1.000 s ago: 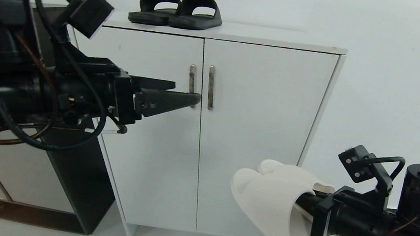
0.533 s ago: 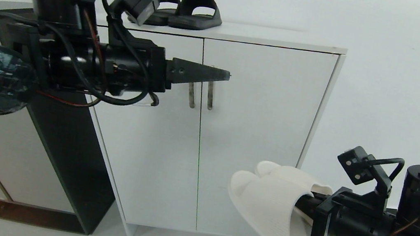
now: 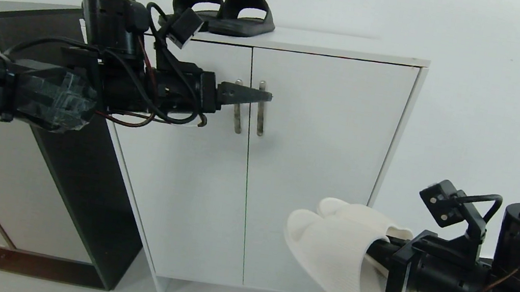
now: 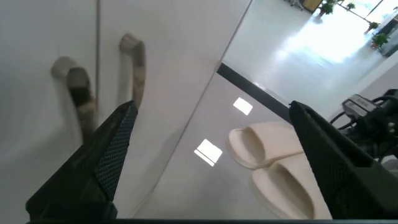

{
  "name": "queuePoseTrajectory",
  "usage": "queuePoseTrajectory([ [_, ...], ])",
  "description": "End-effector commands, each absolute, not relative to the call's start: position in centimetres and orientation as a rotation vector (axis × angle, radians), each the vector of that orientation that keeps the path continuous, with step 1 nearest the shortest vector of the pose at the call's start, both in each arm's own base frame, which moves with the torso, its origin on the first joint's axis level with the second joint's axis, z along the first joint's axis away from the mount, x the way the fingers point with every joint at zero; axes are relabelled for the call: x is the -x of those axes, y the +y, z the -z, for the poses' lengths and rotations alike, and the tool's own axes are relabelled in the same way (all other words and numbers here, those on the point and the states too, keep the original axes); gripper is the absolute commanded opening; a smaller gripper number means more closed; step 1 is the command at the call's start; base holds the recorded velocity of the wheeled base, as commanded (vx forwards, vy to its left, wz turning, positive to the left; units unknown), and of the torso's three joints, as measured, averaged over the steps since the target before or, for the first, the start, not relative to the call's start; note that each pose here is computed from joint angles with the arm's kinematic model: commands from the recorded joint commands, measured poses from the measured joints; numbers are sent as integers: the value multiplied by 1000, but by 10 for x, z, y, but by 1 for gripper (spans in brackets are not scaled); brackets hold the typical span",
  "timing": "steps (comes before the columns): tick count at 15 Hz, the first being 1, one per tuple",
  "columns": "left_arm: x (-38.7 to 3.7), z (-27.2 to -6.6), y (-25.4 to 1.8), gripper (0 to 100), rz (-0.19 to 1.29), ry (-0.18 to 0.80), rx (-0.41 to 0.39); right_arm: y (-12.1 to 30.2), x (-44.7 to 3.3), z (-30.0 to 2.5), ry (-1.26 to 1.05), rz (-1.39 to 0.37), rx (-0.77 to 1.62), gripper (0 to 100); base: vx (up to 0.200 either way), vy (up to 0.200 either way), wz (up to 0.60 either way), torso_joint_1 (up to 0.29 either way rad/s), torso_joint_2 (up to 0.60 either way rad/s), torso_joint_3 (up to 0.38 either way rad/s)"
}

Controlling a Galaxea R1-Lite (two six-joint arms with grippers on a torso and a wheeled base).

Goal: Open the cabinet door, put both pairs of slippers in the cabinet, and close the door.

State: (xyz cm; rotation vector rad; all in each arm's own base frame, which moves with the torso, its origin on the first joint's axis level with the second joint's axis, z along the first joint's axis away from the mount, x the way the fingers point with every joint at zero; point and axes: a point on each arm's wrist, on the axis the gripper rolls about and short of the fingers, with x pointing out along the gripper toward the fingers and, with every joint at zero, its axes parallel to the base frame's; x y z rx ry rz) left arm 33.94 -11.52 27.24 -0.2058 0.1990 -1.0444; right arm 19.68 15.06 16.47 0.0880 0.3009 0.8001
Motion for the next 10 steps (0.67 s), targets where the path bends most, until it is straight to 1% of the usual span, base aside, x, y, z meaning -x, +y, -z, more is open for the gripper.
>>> queuePoseTrajectory([
  [1, -352, -264, -117, 100, 1035, 217, 211, 151, -197, -164, 302, -801, -88, 0, 0, 0, 0, 0, 0, 0],
  [4, -366, -260, -121, 100, 996, 208, 209, 151, -197, -164, 302, -801, -88, 0, 0, 0, 0, 0, 0, 0],
  [10, -380, -251, -130, 100, 1004, 223, 211, 151, -197, -164, 303, -801, -87, 0, 0, 0, 0, 0, 0, 0],
])
